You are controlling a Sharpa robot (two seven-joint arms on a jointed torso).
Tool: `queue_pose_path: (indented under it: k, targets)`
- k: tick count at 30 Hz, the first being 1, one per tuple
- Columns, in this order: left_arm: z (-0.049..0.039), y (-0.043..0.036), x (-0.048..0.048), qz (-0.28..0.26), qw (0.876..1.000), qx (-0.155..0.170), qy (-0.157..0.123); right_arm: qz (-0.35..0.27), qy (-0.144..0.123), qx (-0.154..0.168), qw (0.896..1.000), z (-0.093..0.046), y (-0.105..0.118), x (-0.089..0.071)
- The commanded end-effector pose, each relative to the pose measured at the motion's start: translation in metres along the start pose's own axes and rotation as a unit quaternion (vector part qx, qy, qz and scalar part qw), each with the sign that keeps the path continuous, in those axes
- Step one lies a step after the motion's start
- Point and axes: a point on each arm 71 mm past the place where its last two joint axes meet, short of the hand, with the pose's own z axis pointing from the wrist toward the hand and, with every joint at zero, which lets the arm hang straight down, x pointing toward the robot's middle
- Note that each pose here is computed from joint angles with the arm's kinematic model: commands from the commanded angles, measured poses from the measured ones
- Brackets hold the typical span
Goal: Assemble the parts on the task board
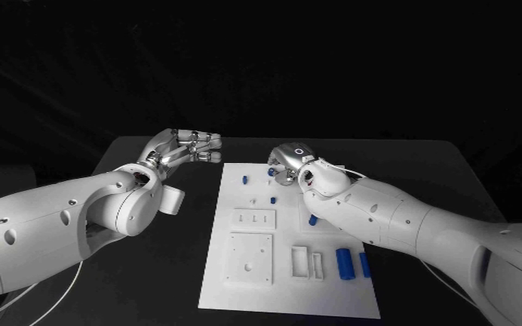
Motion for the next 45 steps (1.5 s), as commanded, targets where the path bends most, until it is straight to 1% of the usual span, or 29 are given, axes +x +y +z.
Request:
queue_pose_path:
  k: [1, 8, 15, 18, 23, 28, 32, 35, 39, 42, 45]
  targets:
    - [0.0008, -0.0014, 0.0022, -0.005, 1.000, 0.003, 0.008, 0.006, 0.006, -0.003, 1.000, 0.000, 0.001, 0.001]
    - [0.0010, -0.0013, 0.0021, -0.005, 1.000, 0.003, 0.008, 0.009, 0.004, -0.005, 1.000, 0.000, 0.002, 0.000]
    - [0.0014, -0.0009, 0.0006, -0.004, 1.000, 0.003, 0.006, 0.028, -0.015, -0.006, 0.999, -0.004, 0.000, -0.005]
    - [0.0009, -0.0008, -0.0010, -0.004, 1.000, 0.003, 0.005, 0.045, -0.021, -0.008, 0.999, -0.007, -0.002, -0.012]
    - [0.0001, -0.0010, -0.0031, -0.003, 1.000, 0.005, 0.002, 0.077, -0.029, -0.005, 0.997, -0.011, -0.014, -0.031]
    - [-0.0019, -0.0013, -0.0073, -0.001, 1.000, 0.005, -0.002, 0.114, -0.010, 0.006, 0.993, -0.014, -0.038, -0.047]
    - [-0.0043, -0.0016, -0.0111, 0.000, 1.000, 0.005, -0.006, 0.142, 0.012, 0.023, 0.989, -0.021, -0.063, -0.058]
    - [-0.0058, -0.0019, -0.0126, 0.000, 1.000, 0.006, -0.007, 0.151, 0.027, 0.034, 0.988, -0.024, -0.076, -0.061]
    - [-0.0075, -0.0021, -0.0142, 0.000, 1.000, 0.006, -0.009, 0.149, 0.054, 0.052, 0.986, -0.030, -0.094, -0.061]
    - [-0.0085, -0.0022, -0.0150, 0.000, 1.000, 0.006, -0.009, 0.141, 0.073, 0.059, 0.986, -0.032, -0.102, -0.058]
    - [-0.0092, -0.0023, -0.0159, 0.002, 1.000, 0.007, -0.010, 0.133, 0.085, 0.065, 0.985, -0.032, -0.107, -0.056]
